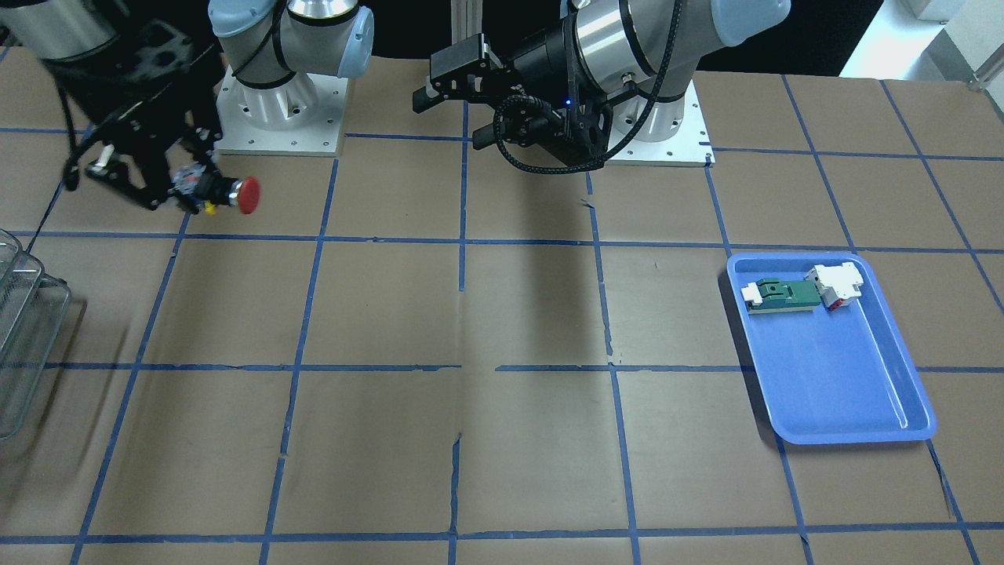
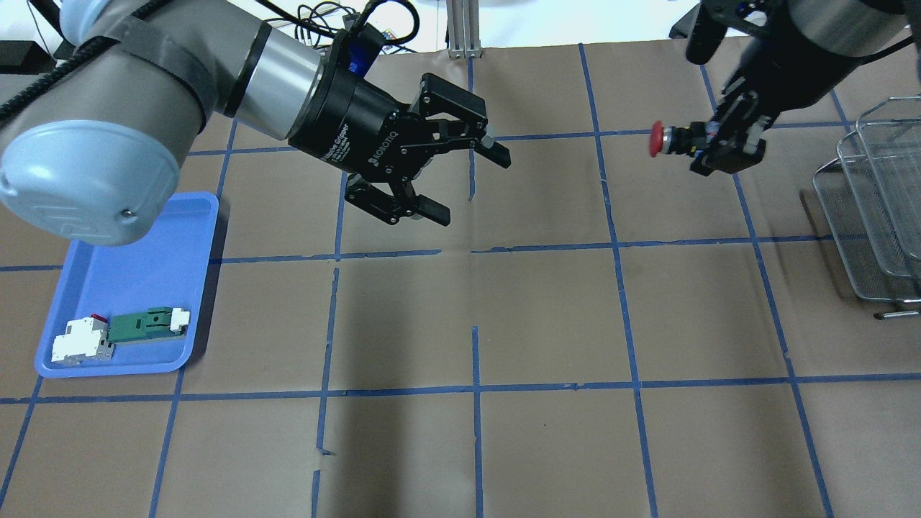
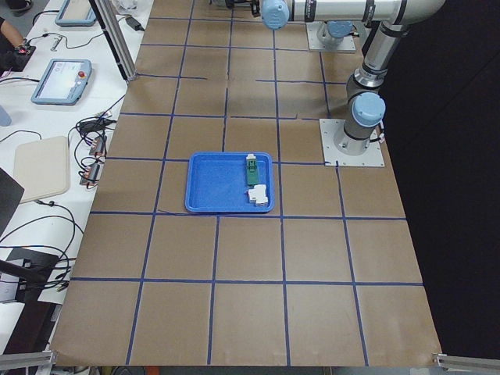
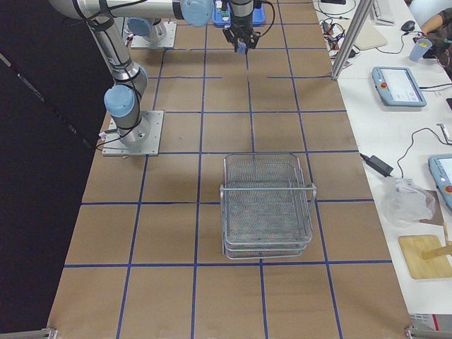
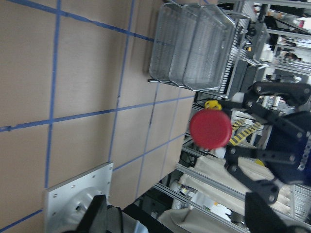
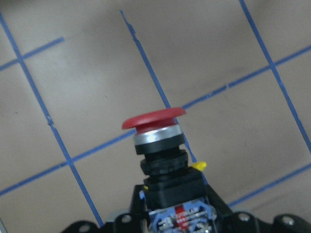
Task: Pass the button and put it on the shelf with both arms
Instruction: 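Open the left gripper and pull back while the right gripper carries the button away, then lower the button into the wire mesh basket with the right gripper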
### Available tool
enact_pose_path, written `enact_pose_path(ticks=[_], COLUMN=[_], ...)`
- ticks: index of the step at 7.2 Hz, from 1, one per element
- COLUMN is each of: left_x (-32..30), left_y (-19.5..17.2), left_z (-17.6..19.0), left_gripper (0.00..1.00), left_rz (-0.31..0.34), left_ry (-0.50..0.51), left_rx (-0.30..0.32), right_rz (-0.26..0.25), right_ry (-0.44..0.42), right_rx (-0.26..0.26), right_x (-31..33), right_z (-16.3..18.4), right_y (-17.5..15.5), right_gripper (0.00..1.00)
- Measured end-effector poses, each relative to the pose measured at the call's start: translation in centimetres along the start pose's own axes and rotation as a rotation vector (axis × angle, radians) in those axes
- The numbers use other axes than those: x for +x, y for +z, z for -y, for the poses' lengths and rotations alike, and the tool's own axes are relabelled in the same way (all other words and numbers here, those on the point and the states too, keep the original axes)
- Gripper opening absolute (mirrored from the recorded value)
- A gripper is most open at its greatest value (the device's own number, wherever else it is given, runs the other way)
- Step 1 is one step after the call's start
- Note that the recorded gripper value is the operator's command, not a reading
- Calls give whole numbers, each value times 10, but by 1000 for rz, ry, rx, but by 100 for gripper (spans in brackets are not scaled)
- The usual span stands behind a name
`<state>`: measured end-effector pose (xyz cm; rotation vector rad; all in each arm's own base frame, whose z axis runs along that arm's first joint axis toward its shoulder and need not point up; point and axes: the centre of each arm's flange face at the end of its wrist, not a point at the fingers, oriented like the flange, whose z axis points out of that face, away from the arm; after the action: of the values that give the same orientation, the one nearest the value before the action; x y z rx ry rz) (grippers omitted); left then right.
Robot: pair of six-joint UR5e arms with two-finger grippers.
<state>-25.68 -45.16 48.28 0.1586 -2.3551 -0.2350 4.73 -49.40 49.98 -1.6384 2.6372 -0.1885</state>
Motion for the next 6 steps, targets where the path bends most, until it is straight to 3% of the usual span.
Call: enact_pose_path(ticks=[3, 4, 6], left_x=[-13, -17, -26], left_y=[-12, -21, -37], left_z=[-17, -21, -17], left_gripper=[100, 100, 100], left_rz=[470, 590, 752], left_ry=[114, 160, 184], left_rx=[86, 115, 161], right_rz=[-106, -117, -101], right_ry=[45, 32, 48], right_rx=[-129, -161, -155], right_x=[103, 129, 163], right_z=[-144, -193, -267], right_y=[15, 27, 62], right_gripper=[0, 0, 0])
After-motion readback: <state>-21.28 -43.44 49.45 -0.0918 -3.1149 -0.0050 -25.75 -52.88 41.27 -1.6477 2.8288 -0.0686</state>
